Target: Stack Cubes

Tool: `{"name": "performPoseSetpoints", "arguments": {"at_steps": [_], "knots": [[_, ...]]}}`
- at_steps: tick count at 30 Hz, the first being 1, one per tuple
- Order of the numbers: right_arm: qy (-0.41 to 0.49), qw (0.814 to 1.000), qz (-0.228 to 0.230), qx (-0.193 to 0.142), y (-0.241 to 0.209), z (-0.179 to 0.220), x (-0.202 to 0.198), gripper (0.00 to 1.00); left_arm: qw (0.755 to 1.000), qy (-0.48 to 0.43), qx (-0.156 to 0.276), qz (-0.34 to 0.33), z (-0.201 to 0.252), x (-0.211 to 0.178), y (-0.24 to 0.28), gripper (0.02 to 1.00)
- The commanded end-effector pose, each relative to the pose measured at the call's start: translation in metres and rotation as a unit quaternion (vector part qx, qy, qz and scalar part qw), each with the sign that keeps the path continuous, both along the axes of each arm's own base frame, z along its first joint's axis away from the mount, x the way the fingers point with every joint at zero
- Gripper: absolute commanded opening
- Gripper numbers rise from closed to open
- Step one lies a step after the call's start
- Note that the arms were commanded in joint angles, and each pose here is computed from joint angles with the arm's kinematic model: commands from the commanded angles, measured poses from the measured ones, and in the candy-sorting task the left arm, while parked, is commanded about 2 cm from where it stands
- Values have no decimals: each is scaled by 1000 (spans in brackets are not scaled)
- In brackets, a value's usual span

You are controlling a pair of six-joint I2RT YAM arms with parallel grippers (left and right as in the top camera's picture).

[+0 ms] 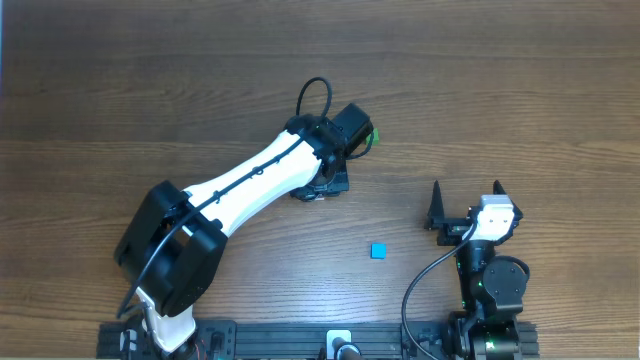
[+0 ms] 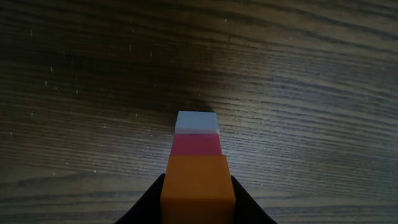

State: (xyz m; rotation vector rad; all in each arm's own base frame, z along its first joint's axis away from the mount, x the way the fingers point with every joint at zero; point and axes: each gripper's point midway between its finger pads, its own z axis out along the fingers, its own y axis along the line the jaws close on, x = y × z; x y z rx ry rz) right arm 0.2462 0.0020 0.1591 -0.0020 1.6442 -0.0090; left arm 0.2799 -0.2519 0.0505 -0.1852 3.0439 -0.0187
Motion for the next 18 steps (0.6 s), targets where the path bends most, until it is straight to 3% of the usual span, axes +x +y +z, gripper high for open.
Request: {"name": "performPoseSetpoints", "arguments": {"at_steps": [1, 6, 18], "knots": [[-1, 1000, 1, -2, 0, -2, 0, 993, 1000, 3, 0, -4, -3, 3, -3, 69], [-1, 1000, 1, -2, 0, -2, 0, 993, 1000, 3, 0, -4, -3, 3, -3, 159], [-1, 1000, 1, -2, 0, -2, 0, 991, 1000, 3, 0, -5, -3, 3, -3, 507]]}}
